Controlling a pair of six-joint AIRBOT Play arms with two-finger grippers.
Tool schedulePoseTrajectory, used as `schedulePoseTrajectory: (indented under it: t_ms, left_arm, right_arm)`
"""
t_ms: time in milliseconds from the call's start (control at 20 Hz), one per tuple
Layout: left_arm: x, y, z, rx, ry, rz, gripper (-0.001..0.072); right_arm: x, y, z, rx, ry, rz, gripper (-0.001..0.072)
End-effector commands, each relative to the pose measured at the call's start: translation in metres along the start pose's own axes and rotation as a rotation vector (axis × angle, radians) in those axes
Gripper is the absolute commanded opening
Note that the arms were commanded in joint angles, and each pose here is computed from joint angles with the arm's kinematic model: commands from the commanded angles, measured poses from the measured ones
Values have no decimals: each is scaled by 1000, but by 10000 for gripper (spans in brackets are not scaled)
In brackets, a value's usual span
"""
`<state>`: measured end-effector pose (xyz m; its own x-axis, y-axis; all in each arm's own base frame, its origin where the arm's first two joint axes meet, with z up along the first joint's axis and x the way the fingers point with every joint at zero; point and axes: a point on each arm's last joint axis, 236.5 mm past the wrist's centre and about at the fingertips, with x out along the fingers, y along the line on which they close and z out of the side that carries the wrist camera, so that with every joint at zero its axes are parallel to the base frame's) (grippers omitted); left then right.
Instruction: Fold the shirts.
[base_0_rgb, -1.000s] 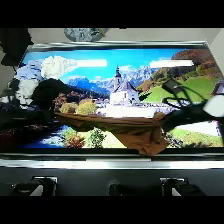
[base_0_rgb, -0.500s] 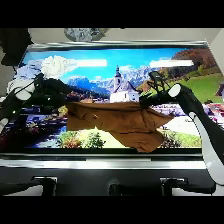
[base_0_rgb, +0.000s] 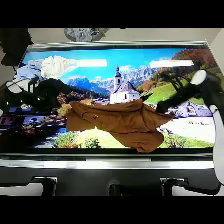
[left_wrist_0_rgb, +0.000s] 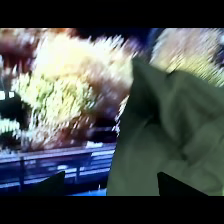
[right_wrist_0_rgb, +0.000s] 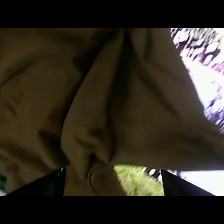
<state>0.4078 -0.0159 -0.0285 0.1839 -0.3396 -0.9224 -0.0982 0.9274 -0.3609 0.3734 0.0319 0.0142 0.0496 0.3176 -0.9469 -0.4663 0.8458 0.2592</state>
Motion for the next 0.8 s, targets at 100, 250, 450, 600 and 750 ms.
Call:
schedulePoseTrajectory:
  t_ms: [100,250,450,600,750]
  left_arm:
    - [51,-5,-56,8,124,-83,720]
    - [68,-7,-58,7,123,-79,720]
    - [84,-23,-61,-19,149,-145,720]
    - [86,-26,-52,-31,110,-153,341]
    - [85,-27,-50,-28,102,-154,31]
  right_arm:
    - [29,48,-103,162,185,295,684]
    - [57,59,-126,247,168,276,705]
    - [76,65,-139,315,178,282,708]
    - [90,77,-146,357,174,324,709]
    - [108,89,-145,410,127,370,709]
